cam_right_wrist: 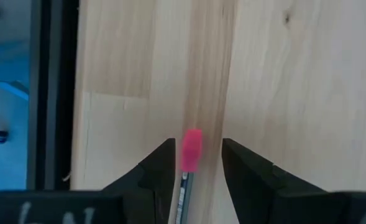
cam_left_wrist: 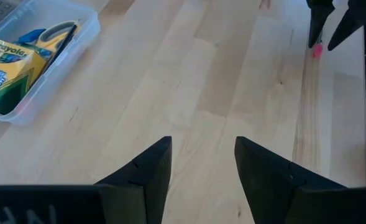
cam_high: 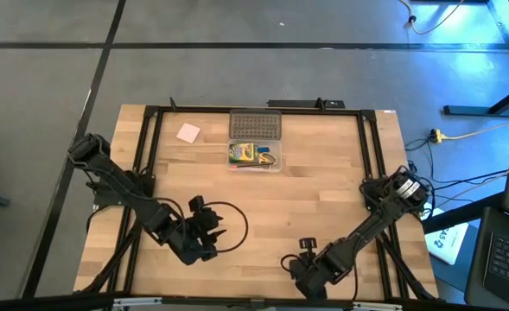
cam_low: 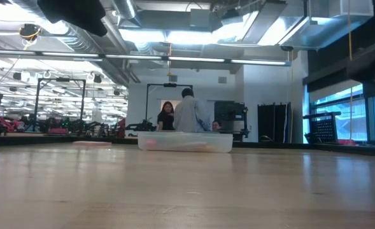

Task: Pack school essentials
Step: Put the black pencil into the black supply box

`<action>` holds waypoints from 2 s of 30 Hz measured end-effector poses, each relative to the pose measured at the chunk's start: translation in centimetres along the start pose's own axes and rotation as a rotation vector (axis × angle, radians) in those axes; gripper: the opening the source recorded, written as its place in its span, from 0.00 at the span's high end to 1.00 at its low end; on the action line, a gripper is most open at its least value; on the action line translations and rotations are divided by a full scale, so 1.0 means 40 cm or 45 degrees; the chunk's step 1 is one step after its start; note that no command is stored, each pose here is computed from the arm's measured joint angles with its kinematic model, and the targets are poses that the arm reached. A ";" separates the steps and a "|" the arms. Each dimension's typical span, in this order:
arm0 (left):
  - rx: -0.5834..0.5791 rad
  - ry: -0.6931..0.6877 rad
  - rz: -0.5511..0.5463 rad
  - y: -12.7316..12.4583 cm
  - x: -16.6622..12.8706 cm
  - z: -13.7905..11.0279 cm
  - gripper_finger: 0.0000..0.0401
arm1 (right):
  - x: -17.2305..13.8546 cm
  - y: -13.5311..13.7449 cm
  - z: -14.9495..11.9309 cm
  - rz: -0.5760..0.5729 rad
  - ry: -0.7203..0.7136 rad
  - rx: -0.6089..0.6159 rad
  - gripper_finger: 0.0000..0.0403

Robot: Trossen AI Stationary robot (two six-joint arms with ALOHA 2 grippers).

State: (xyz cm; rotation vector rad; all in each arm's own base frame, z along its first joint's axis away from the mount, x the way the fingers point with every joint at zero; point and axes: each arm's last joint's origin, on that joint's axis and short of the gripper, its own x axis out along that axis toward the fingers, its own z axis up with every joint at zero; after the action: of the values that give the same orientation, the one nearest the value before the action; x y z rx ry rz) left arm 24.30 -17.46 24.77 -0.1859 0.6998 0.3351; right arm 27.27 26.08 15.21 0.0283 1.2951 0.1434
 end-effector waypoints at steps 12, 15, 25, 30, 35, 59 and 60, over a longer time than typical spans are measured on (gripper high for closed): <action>0.000 -0.001 0.001 0.000 0.000 0.000 0.58 | 0.020 0.009 -0.011 -0.011 0.026 -0.023 0.67; -0.001 -0.001 0.001 0.000 0.000 0.000 0.58 | 0.037 0.008 -0.014 -0.025 0.048 -0.031 0.67; -0.001 -0.001 0.000 0.000 0.000 0.000 0.58 | 0.044 0.007 -0.015 -0.059 0.037 -0.033 0.68; -0.001 -0.001 0.000 0.000 0.000 0.000 0.58 | 0.045 0.005 -0.015 -0.081 0.027 -0.032 0.78; -0.001 -0.002 0.000 0.000 0.000 0.000 0.58 | 0.045 0.004 -0.015 -0.088 0.025 -0.030 0.91; -0.001 -0.001 0.001 0.000 0.000 0.000 0.58 | -0.021 -0.113 0.165 -0.158 -0.079 -0.148 0.89; -0.001 -0.001 0.001 0.000 0.000 0.000 0.58 | -0.031 -0.123 0.178 -0.166 -0.074 -0.172 0.89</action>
State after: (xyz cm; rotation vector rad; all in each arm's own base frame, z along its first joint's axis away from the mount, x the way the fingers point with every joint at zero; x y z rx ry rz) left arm 24.32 -17.45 24.77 -0.1866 0.6987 0.3359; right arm 34.22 21.48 17.86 -0.1657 1.2229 0.1174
